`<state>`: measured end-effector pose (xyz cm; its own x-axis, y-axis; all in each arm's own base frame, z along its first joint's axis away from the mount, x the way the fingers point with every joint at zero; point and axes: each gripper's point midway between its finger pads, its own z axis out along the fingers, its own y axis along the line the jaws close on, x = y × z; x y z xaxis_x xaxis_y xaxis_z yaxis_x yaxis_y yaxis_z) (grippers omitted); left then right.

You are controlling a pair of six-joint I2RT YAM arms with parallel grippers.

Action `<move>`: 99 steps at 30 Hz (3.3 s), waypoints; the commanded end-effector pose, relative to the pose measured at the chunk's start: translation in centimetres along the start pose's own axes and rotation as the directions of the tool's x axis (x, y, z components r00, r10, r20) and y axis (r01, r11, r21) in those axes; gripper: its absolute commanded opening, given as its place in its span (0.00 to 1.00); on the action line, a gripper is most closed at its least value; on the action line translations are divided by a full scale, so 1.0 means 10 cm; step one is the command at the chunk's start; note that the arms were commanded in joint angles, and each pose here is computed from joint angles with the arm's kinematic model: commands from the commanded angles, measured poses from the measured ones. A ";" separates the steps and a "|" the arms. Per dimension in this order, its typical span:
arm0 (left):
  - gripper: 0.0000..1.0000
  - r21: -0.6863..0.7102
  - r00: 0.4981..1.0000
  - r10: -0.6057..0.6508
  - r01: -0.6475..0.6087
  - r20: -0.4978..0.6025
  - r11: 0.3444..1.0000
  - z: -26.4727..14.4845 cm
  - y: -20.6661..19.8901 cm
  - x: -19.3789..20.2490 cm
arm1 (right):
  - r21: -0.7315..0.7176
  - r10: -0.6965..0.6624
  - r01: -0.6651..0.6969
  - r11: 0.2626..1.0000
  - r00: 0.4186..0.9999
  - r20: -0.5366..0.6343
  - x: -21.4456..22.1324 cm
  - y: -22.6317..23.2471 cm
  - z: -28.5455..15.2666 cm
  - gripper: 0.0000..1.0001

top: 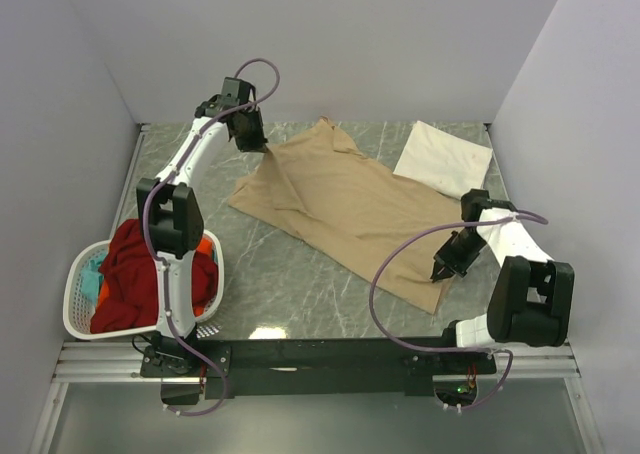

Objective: Fold and stack the t-shirts
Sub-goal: Fold the tshirt

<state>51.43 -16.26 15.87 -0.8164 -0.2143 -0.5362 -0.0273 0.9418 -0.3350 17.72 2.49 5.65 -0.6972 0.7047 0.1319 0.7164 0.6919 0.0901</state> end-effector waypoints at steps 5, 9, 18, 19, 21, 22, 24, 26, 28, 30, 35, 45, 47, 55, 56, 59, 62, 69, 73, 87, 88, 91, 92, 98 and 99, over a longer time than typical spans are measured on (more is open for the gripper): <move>0.00 0.053 0.991 0.010 -0.018 0.136 0.998 -0.11 -0.22 -0.42 | -0.021 -0.017 0.019 1.000 0.997 0.071 -0.28 0.09 -0.19 0.00; 0.00 0.082 0.989 0.014 -0.026 0.146 0.996 -0.09 -0.27 -0.45 | -0.011 -0.012 0.013 1.000 0.997 0.081 -0.36 0.08 -0.21 0.00; 0.00 0.137 0.989 0.024 -0.044 0.146 0.990 0.09 -0.37 -0.47 | 0.032 -0.016 0.014 0.999 0.996 0.082 -0.52 0.07 -0.17 0.00; 0.00 0.144 0.988 0.026 -0.048 0.152 0.988 0.10 -0.38 -0.49 | 0.035 -0.017 0.014 0.999 0.996 0.086 -0.54 0.07 -0.17 0.00; 0.00 0.152 0.989 0.027 -0.049 0.145 0.987 0.14 -0.39 -0.48 | 0.046 -0.015 0.011 0.999 0.996 0.084 -0.57 0.06 -0.15 0.00; 0.00 0.159 0.989 0.029 -0.052 0.145 0.986 0.16 -0.40 -0.48 | 0.052 -0.014 0.010 0.999 0.996 0.083 -0.57 0.05 -0.14 0.00; 0.00 0.174 0.990 0.031 -0.055 0.136 0.983 0.21 -0.42 -0.45 | 0.057 -0.015 0.011 0.998 0.996 0.083 -0.59 0.05 -0.12 0.00; 0.09 0.184 0.990 0.034 -0.059 0.139 0.981 0.25 -0.43 -0.44 | 0.057 -0.012 0.007 0.998 0.996 0.094 -0.62 0.06 -0.11 0.00; 0.27 0.202 0.990 0.031 -0.058 0.134 0.978 0.28 -0.45 -0.44 | 0.056 -0.010 0.004 0.998 0.995 0.104 -0.64 0.07 -0.11 0.00; 0.56 0.220 0.991 0.020 -0.050 0.136 0.974 0.29 -0.50 -0.45 | 0.039 -0.013 0.009 0.999 0.992 0.122 -0.68 0.10 -0.15 0.22; 0.78 0.169 0.990 -0.007 -0.017 0.138 0.985 0.21 -0.34 -0.40 | 0.018 -0.011 0.008 1.000 0.984 0.178 -0.73 0.14 -0.33 0.52; 0.73 -0.002 0.984 -0.164 0.164 0.069 0.986 -0.09 0.78 0.22 | 0.032 0.036 -0.042 0.999 0.987 0.157 -0.36 -0.10 -0.20 0.60; 0.72 -0.029 0.987 -0.161 0.161 0.026 0.986 -0.06 0.88 0.40 | 0.069 0.037 -0.050 0.996 0.985 0.170 -0.31 -0.19 -0.18 0.60; 0.63 -0.060 0.977 -0.213 0.210 -0.032 0.976 0.12 1.11 0.63 | 0.114 0.044 -0.062 0.992 0.986 0.158 -0.17 -0.33 -0.08 0.59; 0.61 -0.058 0.976 -0.214 0.212 -0.035 0.976 0.13 1.12 0.63 | 0.108 0.044 -0.061 0.992 0.986 0.159 -0.17 -0.31 -0.07 0.58; 0.57 -0.047 0.976 -0.212 0.210 -0.040 0.976 0.20 1.12 0.63 | 0.103 0.041 -0.058 0.993 0.987 0.157 -0.16 -0.28 -0.07 0.57; 0.54 -0.069 0.976 -0.214 0.210 -0.044 0.975 0.26 1.17 0.63 | 0.112 0.034 -0.051 0.992 0.988 0.150 -0.15 -0.26 -0.05 0.57; 0.49 -0.092 0.972 -0.224 0.217 -0.074 0.972 0.36 1.23 0.72 | 0.136 -0.003 -0.017 0.991 0.990 0.142 -0.07 -0.12 0.00 0.57; 0.47 -0.105 0.972 -0.223 0.215 -0.078 0.971 0.42 1.26 0.74 | 0.142 -0.017 0.000 0.990 0.993 0.120 -0.01 -0.06 0.10 0.57; 0.17 -0.137 0.970 -0.237 0.228 -0.058 0.964 0.56 1.40 0.67 | 0.236 -0.050 0.024 0.971 0.993 0.105 0.06 -0.19 0.16 0.57; 0.16 -0.141 0.969 -0.241 0.231 -0.055 0.963 0.55 1.43 0.66 | 0.245 -0.052 0.025 0.969 0.993 0.105 0.06 -0.20 0.16 0.57; 0.08 -0.145 0.966 -0.255 0.245 -0.052 0.959 0.56 1.50 0.63 | 0.257 -0.060 0.032 0.966 0.993 0.103 0.10 -0.21 0.16 0.57; 0.05 -0.146 0.965 -0.259 0.250 -0.049 0.957 0.56 1.53 0.62 | 0.259 -0.060 0.032 0.965 0.993 0.100 0.11 -0.22 0.17 0.57; 0.00 -0.169 0.954 -0.298 0.290 -0.024 0.942 0.51 1.76 0.52 | 0.290 -0.111 0.082 0.954 0.990 0.083 0.21 -0.14 0.21 0.54; 0.00 -0.170 0.952 -0.305 0.297 -0.021 0.940 0.50 1.80 0.50 | 0.293 -0.120 0.093 0.951 0.990 0.076 0.23 -0.12 0.22 0.54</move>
<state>48.32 -4.06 2.70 -0.8141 -0.4590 -0.3558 -0.3371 0.8723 -0.3541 15.65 3.39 3.67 -0.7721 0.6340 0.0438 0.6228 0.7686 -0.1459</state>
